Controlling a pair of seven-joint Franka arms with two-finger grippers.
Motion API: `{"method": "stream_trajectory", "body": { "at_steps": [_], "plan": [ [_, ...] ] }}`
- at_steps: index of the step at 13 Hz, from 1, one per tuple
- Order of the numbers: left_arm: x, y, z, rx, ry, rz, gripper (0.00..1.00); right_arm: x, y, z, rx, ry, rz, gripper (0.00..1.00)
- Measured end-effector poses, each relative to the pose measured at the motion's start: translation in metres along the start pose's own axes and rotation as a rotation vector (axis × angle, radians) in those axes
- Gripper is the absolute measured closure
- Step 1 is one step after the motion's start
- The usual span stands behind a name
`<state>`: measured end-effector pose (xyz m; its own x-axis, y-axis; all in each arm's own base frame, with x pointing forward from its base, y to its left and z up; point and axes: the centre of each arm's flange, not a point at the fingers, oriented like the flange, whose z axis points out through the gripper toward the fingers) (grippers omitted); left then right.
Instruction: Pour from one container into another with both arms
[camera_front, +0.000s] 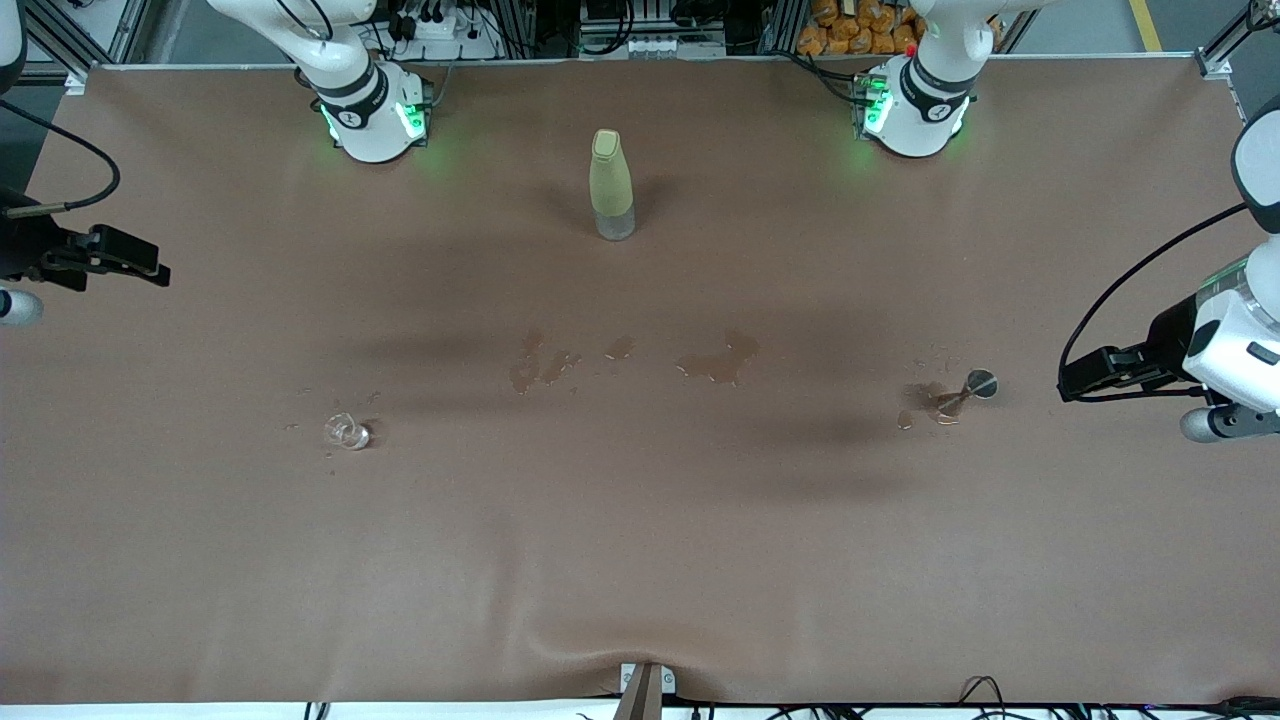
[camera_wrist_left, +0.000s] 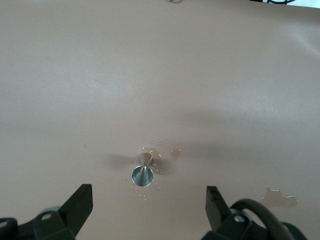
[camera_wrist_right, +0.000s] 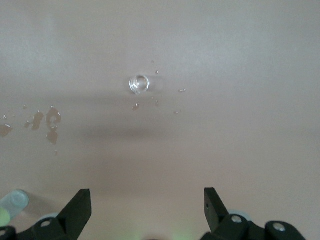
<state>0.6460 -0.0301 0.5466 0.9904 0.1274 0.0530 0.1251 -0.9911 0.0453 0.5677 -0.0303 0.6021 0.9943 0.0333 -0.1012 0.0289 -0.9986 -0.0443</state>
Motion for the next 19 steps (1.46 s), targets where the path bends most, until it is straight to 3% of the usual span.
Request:
{"method": "stream_trajectory", "body": {
  "at_steps": [5, 19],
  "plan": [
    [-0.0001, 0.0, 0.0003, 0.0, -0.001, 0.0, 0.0, 0.0042, -0.0008, -0.0029, -0.004, 0.036, -0.003, 0.0],
    [-0.0001, 0.0, 0.0007, 0.0, -0.001, 0.0, 0.0, 0.0047, 0.0042, -0.0057, -0.005, 0.049, 0.031, 0.0]
  ]
}}
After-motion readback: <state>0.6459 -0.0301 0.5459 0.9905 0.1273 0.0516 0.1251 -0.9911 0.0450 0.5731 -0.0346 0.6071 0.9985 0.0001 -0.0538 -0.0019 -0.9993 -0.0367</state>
